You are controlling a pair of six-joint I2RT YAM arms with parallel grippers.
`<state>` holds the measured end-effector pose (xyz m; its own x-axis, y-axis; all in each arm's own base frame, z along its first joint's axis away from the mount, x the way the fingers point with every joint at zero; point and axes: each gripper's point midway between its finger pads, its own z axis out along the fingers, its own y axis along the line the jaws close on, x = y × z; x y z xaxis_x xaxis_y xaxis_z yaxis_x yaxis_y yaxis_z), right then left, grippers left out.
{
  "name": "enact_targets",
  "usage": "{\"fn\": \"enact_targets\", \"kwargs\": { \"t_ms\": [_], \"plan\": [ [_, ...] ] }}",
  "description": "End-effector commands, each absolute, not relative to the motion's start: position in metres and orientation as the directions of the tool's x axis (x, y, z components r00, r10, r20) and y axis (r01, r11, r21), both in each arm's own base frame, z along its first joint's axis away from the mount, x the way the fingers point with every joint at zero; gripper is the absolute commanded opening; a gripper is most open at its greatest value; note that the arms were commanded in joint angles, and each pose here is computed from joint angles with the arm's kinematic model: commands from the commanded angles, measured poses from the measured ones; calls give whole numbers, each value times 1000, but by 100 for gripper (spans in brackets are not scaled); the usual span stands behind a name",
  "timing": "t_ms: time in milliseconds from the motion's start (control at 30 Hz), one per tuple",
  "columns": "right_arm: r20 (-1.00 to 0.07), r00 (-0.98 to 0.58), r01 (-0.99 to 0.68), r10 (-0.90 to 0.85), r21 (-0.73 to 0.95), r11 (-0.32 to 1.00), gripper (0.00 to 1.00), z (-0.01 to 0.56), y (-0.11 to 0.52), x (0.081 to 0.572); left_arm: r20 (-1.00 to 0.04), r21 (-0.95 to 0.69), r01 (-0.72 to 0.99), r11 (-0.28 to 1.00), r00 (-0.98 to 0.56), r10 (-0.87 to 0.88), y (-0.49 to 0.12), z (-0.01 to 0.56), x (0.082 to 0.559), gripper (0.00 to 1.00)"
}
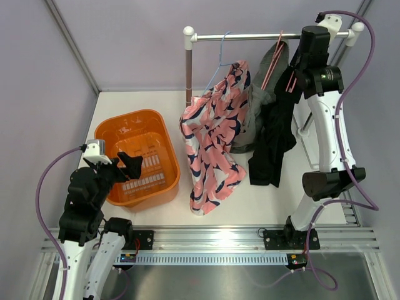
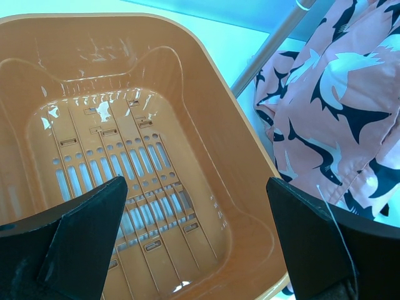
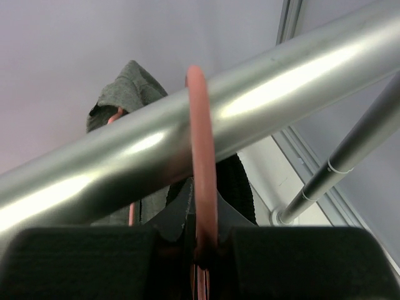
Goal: Remove the shorts from the hanger
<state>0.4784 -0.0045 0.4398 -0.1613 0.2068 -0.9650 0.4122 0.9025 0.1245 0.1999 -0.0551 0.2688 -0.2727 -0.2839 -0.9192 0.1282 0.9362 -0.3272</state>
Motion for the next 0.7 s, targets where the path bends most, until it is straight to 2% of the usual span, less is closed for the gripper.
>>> {"fn": "enact_targets", "kwargs": {
  "t_ms": [0,233,500,667],
  "plan": [
    [-971,-15,341,238,218,914,0,502,-4,447,-926,-321,140,937,-256,-279,-56,273,204,99],
    [-969,17,276,248,243,930,0,528,1,419,-925,-321,141,936,-260,-278,-57,272,205,99],
    [-964,-35,218,263,250,943,0,511,11,398,-925,-322,159,933,-265,-274,-60,272,205,99],
    [-958,-79,178,277,260,949,0,494,16,367,-929,-319,234,918,-270,-254,-72,276,204,99]
  ]
}}
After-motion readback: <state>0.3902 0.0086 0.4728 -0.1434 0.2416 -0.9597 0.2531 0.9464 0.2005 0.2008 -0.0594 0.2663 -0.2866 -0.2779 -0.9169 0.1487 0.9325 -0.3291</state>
